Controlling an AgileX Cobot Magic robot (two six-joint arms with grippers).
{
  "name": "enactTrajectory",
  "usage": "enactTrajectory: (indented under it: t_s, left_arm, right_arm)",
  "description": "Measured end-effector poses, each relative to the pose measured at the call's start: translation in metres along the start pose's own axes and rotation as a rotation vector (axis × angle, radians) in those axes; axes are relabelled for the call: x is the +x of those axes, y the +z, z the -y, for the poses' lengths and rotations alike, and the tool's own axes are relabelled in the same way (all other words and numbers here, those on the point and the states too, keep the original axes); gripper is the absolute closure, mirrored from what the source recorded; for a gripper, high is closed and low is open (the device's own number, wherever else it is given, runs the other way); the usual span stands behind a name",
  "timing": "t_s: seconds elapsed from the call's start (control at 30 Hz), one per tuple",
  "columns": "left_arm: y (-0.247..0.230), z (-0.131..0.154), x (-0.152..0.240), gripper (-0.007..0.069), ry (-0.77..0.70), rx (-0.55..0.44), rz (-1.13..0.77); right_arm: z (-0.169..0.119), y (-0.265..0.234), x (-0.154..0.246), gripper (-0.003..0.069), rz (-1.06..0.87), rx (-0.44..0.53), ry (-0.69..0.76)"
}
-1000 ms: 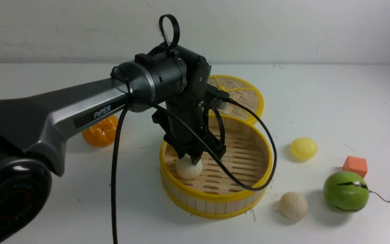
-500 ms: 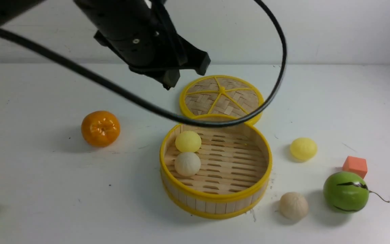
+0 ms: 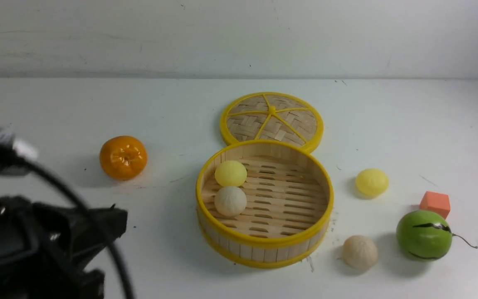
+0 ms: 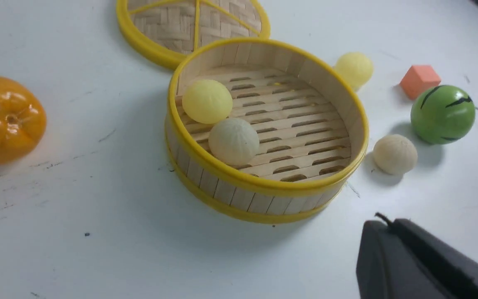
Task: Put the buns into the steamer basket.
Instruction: Use the right arm to grab a steamed stuffed bun
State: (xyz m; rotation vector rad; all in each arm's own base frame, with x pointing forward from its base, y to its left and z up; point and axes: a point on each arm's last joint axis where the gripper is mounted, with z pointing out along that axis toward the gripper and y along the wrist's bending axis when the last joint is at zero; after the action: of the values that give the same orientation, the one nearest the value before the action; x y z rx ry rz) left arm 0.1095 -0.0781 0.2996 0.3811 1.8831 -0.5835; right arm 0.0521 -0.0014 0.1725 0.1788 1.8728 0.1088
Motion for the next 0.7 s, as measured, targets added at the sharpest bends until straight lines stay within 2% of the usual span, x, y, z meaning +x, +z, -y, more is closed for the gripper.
enactTrajectory:
  t_s: [0.13,0.27,0.5,0.7]
  left_arm:
    - [-0.021,-0.012,0.05,0.0638,-0.023,0.02,0.155]
    - [-0.032,-0.018,0.071,0.0638,-0.043,0.045,0.298]
    - [-0.032,-0.02,0.08,0.0638,-0.051,0.042,0.27]
    - [-0.03,-0.021,0.092,0.0638,-0.054,0.022,0.139]
  right_arm:
    - [0.0,0.0,0.0,0.0418,0.0,0.0,0.0]
    - [0.0,0.0,0.0,0.0418,0.0,0.0,0.0]
    - [0.0,0.0,-0.001,0.0418,0.01,0.004,-0.012]
    - [-0.007,0.0,-0.009,0.0418,0.104,-0.097,0.356]
